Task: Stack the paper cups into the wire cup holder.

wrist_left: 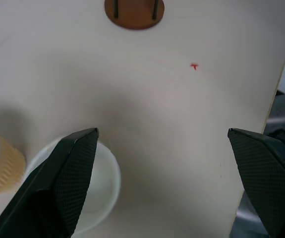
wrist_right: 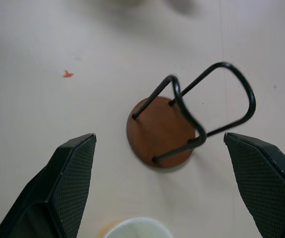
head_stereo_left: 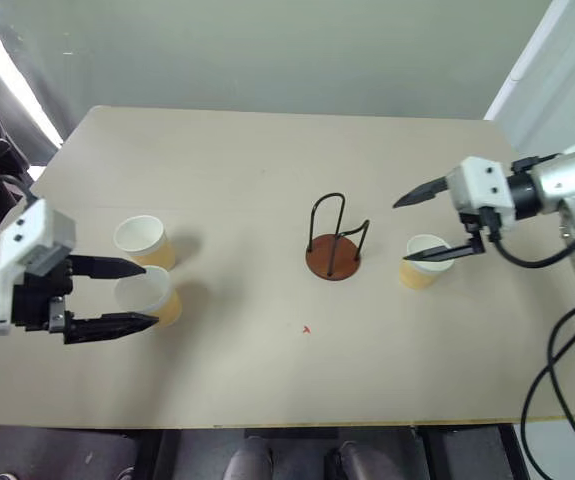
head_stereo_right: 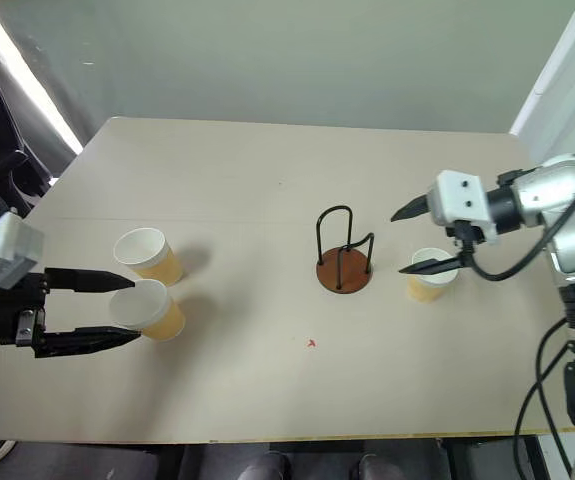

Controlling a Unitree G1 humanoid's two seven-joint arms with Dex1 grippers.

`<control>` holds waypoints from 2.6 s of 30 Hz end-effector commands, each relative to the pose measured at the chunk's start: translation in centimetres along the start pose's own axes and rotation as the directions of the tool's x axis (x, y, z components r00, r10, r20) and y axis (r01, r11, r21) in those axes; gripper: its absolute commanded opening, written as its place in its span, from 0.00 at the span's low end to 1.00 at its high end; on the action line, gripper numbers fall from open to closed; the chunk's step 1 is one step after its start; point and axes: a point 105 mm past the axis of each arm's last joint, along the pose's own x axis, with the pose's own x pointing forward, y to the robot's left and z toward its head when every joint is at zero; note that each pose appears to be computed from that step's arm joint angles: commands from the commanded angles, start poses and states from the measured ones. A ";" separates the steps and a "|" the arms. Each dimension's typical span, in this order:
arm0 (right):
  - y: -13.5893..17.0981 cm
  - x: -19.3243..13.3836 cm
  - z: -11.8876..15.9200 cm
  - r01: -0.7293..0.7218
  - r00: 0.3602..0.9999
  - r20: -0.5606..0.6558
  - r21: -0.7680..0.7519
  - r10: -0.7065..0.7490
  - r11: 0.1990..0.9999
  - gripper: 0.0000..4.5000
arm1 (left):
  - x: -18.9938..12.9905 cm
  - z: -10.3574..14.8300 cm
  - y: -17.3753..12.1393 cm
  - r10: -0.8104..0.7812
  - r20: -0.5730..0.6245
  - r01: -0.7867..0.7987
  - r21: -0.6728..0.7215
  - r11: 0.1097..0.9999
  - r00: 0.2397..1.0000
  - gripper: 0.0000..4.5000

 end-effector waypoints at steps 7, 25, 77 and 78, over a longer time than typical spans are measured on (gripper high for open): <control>-1.9 2.6 1.0 0.034 0.999 0.004 -0.097 -0.034 0.995 0.93 | -0.3 1.0 0.0 0.042 0.028 -0.044 0.041 0.998 0.999 0.99; -2.2 4.7 -0.9 0.015 1.000 -0.013 -0.107 -0.016 0.994 0.13 | 0.1 1.4 -0.4 0.051 0.038 -0.053 0.048 0.997 0.998 1.00; 3.8 2.8 5.4 -0.088 0.982 0.169 -0.009 0.088 0.996 0.47 | 2.4 2.9 -1.4 -0.190 0.076 0.185 0.068 0.980 0.979 1.00; 3.1 1.4 5.3 -0.054 0.986 0.160 0.006 0.052 0.999 0.47 | 2.5 2.9 -1.4 -0.195 0.076 0.190 0.070 0.979 0.978 1.00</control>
